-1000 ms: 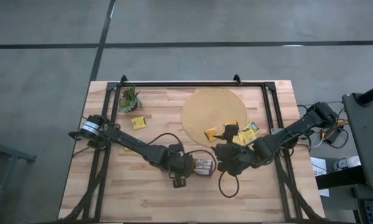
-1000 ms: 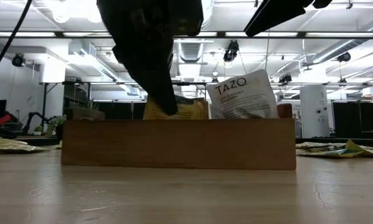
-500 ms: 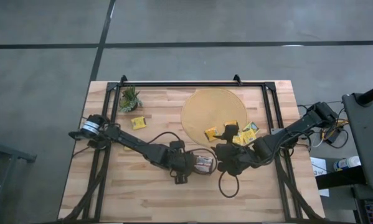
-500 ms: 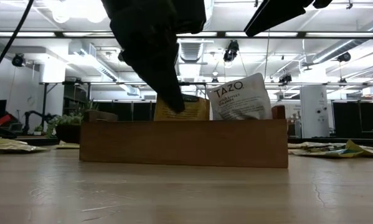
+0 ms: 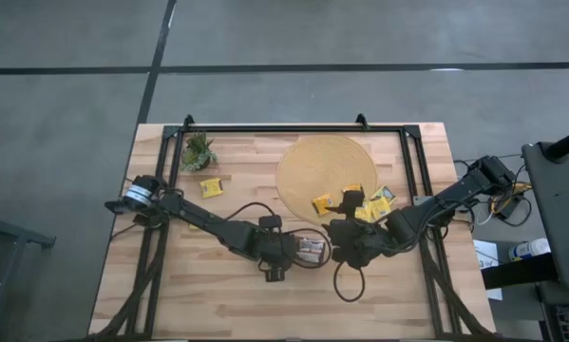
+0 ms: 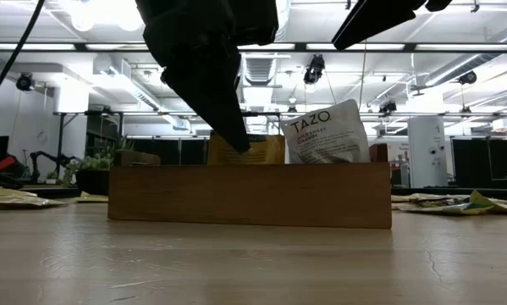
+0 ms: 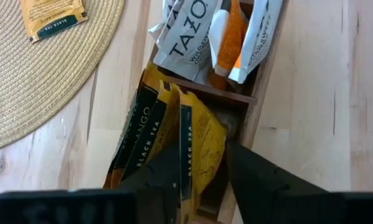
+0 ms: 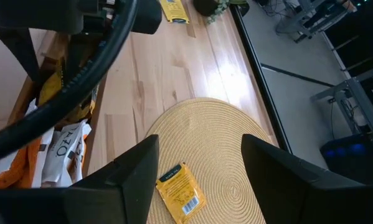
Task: Pick & Place Tea
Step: Put the orange tea bag into the middle section of the wooden organizer
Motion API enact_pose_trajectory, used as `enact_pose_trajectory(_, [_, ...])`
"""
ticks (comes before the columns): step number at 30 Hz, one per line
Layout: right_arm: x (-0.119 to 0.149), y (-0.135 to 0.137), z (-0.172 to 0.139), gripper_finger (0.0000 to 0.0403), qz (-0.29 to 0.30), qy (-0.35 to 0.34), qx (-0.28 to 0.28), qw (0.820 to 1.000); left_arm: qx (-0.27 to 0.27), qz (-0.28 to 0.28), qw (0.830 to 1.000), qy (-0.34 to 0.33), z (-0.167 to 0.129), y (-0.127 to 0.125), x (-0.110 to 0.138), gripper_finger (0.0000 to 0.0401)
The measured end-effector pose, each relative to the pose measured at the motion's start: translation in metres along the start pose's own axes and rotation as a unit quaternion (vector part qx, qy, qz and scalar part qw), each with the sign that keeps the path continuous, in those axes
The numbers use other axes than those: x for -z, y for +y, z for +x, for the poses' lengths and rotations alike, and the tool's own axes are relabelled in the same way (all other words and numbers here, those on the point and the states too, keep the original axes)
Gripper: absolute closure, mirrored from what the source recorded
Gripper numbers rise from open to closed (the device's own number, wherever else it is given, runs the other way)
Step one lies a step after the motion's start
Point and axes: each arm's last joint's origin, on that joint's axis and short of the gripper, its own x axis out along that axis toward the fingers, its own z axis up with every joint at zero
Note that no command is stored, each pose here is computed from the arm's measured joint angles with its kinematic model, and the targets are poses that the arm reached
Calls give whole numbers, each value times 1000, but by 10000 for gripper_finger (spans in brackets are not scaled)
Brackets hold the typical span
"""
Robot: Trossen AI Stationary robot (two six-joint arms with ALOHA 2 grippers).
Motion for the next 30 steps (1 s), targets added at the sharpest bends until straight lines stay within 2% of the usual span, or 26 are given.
enact_pose_trajectory(8, [0,0,0,179,0,0,0,1000,-6,8,1000,16,-15,5,0,262])
enact_pose_trajectory(12, [0,0,0,179,-1,1,0,1000,2,4,1000,-1,-28,6,-3,262])
enact_pose_trajectory(17, [1,0,0,179,-7,2,0,1000,9,31,999,-12,-46,7,-3,262])
enact_pose_trajectory(23, [0,0,0,179,-68,0,0,998,4,53,999,0,-80,17,5,262])
enact_pose_trajectory(27, [0,0,0,179,-114,-2,4,993,-8,12,1000,7,-112,33,12,262])
enact_pose_trajectory(30, [-1,0,0,179,-121,-3,4,993,-22,-29,999,-11,-125,39,23,262])
